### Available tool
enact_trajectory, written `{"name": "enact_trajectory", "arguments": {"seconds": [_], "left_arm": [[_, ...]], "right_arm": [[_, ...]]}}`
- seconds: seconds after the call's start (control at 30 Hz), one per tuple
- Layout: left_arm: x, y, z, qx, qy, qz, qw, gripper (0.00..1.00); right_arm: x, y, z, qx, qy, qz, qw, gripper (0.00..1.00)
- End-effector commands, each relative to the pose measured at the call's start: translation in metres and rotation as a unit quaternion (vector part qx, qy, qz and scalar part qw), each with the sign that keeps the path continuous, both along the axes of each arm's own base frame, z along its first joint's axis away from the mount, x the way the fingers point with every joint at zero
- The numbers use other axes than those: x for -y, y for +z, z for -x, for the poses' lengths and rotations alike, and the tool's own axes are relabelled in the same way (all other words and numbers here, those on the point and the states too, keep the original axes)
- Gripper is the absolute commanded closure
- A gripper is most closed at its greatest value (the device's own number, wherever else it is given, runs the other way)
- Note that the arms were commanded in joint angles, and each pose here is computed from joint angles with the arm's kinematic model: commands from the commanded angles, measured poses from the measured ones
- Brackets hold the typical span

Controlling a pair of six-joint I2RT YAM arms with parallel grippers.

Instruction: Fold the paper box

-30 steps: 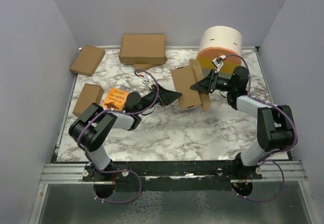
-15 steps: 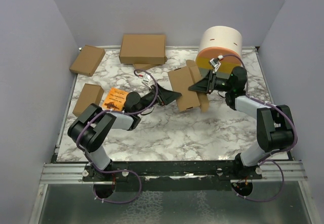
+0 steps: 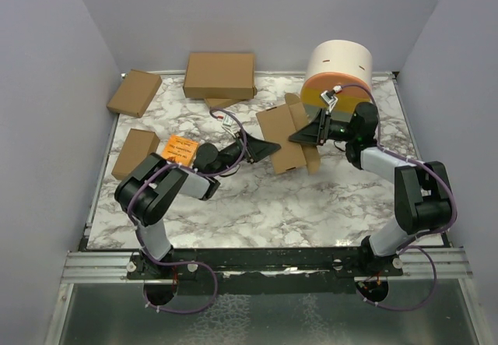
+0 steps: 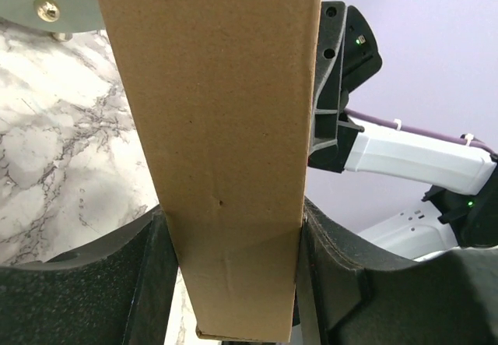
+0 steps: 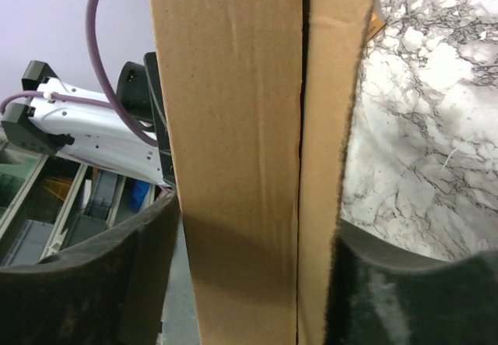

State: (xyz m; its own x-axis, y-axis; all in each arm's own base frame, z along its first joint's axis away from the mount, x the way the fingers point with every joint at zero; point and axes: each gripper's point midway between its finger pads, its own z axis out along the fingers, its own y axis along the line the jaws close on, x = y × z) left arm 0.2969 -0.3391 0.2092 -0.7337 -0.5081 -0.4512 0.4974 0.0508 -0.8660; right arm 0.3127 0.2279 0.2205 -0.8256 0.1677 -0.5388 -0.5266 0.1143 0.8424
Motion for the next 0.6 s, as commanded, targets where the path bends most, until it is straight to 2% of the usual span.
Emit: {"name": "enact_trajectory", "arguments": {"seconds": [0.0, 0.07, 0.2, 0.3, 0.4, 0.47, 0.5, 0.57], "left_arm": [[-0.005, 0.011, 0.003, 0.037, -0.008, 0.023, 0.999, 0.5], [-0.011, 0.01, 0.003, 0.038, -0.01, 0.028, 0.999, 0.54], [-0.022, 0.007, 0.002, 0.042, -0.006, 0.03, 0.999, 0.55], [-0.028, 0.007, 0.001, 0.045, -0.006, 0.031, 0.998, 0.55], [-0.031, 0.006, 0.001, 0.045, -0.015, 0.031, 0.998, 0.55], [-0.031, 0.003, 0.001, 0.041, -0.024, 0.031, 0.998, 0.56], [-0.03, 0.003, 0.001, 0.04, -0.029, 0.033, 0.998, 0.56], [-0.03, 0.001, 0.0, 0.036, -0.038, 0.035, 0.998, 0.57]], "right_arm": [[0.0, 0.001, -0.001, 0.057, 0.019, 0.02, 0.998, 0.33], [0.003, 0.002, -0.006, 0.076, 0.012, 0.032, 0.997, 0.27], [0.015, 0.003, -0.013, 0.092, -0.002, 0.044, 0.995, 0.18], [0.033, 0.007, -0.023, 0.117, -0.02, 0.059, 0.991, 0.17], [0.057, 0.013, -0.039, 0.184, -0.067, 0.111, 0.974, 0.18], [0.066, 0.016, -0.044, 0.257, -0.086, 0.165, 0.948, 0.23], [0.065, 0.02, -0.041, 0.28, -0.086, 0.173, 0.94, 0.3], [0.06, 0.023, -0.037, 0.307, -0.085, 0.196, 0.928, 0.58]]}}
